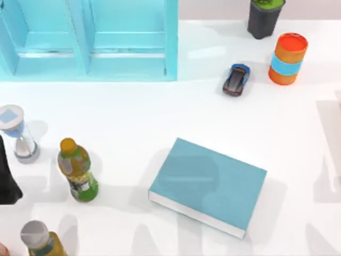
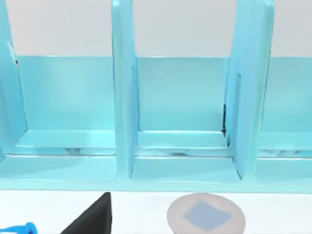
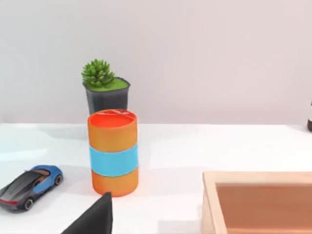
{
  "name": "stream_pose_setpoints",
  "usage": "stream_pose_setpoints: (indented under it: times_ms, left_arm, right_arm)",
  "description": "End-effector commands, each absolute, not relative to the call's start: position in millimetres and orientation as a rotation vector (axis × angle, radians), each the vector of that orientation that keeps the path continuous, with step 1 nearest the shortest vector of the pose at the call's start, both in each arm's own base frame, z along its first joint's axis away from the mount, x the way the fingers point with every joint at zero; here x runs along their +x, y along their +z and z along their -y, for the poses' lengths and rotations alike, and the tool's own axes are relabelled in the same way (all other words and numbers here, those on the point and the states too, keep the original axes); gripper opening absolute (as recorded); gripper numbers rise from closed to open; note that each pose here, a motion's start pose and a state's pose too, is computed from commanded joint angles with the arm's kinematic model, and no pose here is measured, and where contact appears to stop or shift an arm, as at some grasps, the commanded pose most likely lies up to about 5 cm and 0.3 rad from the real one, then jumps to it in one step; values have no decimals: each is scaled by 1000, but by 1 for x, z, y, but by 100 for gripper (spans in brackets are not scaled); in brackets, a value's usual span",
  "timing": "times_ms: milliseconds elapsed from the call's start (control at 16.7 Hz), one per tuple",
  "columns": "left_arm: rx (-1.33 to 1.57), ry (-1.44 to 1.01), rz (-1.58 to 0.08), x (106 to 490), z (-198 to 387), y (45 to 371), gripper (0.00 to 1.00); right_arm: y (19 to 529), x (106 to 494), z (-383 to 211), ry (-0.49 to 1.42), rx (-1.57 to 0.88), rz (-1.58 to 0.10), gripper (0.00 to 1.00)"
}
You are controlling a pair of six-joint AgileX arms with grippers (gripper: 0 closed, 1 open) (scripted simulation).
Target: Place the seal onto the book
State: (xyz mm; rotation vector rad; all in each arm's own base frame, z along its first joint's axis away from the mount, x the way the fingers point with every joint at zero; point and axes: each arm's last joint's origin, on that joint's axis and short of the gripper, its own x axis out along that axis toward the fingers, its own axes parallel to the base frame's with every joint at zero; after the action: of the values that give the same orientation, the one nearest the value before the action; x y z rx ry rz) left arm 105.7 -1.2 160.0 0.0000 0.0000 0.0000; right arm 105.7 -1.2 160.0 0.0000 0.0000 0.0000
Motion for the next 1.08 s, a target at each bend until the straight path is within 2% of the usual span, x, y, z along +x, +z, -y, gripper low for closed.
stream_pose_setpoints:
  times_ms: [240, 540, 720, 1080]
  left_arm:
    - [0, 0, 0, 106, 1, 160, 100]
    - [0, 0, 0, 106, 1, 160, 100]
    - [0, 0, 0, 106, 1, 160, 100]
    - [0, 0, 0, 106, 1, 160, 100]
  right_arm:
    - [175, 107, 3, -19, -55, -108, 100]
    - [218, 127, 12, -62, -162, -473, 100]
    - [244, 161, 25, -78, -196, -760, 100]
    - [265, 260, 73, -53, -162, -1246, 100]
